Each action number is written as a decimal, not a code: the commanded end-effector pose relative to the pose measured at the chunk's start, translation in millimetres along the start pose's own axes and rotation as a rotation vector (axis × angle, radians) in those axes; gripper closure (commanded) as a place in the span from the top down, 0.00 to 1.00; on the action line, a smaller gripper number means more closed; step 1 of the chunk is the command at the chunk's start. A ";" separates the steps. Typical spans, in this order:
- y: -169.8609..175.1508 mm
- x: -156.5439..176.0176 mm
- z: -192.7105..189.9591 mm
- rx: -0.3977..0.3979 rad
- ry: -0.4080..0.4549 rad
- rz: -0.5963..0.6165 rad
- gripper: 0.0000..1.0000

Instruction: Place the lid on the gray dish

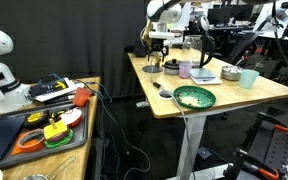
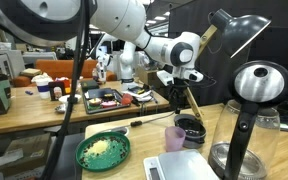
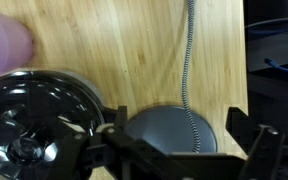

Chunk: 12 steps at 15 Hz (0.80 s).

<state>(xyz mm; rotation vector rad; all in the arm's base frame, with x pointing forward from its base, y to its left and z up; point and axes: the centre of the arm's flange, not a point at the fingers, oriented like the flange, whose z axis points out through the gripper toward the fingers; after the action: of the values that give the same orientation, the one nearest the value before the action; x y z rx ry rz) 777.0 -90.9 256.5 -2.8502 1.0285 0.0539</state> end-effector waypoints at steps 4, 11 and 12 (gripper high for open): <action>41.4 -79.1 2.3 0.048 0.042 0.028 1.00; 52.1 -141.9 22.2 0.010 -0.110 -0.108 1.00; 24.2 -100.6 29.0 -0.031 -0.106 -0.070 1.00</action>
<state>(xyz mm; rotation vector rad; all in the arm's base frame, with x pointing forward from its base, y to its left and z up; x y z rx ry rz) 683.4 -41.9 232.4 -2.8726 0.9127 0.2166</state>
